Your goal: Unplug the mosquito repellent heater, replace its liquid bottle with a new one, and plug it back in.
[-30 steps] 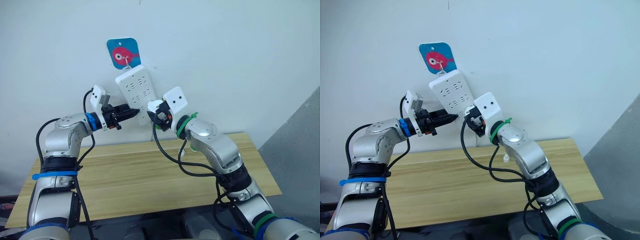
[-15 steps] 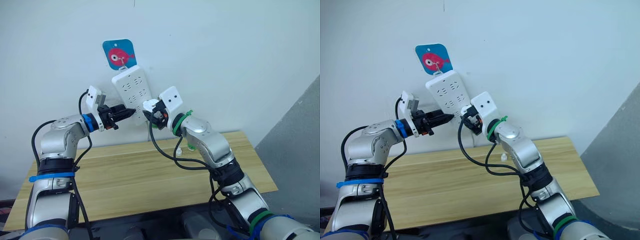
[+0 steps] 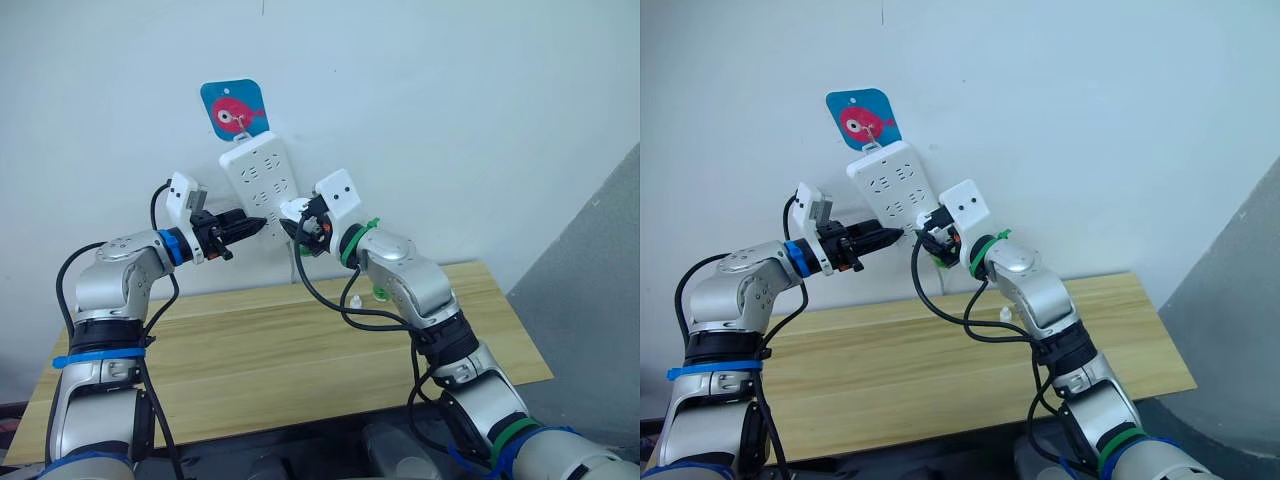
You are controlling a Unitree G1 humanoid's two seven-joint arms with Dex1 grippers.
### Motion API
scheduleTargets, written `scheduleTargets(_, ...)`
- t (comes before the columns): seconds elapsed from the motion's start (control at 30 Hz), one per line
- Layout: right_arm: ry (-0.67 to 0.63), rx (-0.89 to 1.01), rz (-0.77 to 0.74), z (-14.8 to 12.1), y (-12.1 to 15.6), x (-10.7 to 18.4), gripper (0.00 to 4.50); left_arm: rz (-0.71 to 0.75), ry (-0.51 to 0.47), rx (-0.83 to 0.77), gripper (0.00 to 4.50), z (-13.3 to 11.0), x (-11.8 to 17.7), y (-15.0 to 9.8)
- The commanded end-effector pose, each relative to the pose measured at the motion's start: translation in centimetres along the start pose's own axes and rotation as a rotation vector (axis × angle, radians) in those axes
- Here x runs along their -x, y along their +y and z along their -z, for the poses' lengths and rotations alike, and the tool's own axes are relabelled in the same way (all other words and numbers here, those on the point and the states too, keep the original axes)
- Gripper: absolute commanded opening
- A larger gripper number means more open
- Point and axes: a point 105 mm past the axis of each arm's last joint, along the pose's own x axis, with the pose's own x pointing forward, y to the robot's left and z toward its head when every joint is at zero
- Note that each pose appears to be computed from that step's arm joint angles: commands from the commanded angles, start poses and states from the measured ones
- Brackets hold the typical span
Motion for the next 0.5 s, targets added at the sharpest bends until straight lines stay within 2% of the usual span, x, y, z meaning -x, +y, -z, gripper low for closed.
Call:
scheduleTargets(0.03,-0.043,0.027,-0.007,-1.5,-0.1,0.5,4.03,0.082,-0.046,-0.072,1.32,-1.7,-0.7,-1.4)
scheduleTargets(0.07,-0.042,0.033,-0.010,-1.4,-0.1,0.6,4.36,0.078,-0.045,-0.074,1.32,-1.7,-0.7,-1.3)
scheduleTargets(0.1,-0.038,0.042,-0.016,-1.4,0.0,0.8,4.50,0.072,-0.042,-0.081,1.32,-1.7,-0.7,-1.1)
scheduleTargets(0.27,-0.008,0.054,-0.036,-1.1,0.2,1.9,4.50,0.017,-0.032,-0.123,1.32,-1.6,-0.7,-0.2)
scheduleTargets(0.47,0.058,0.096,-0.127,0.0,1.2,5.4,4.50,-0.051,-0.049,-0.142,1.32,-1.9,0.0,1.1)
scheduleTargets(0.5,0.074,0.109,-0.148,0.3,1.4,6.1,4.50,-0.063,-0.038,-0.154,1.67,-1.8,0.2,1.5)
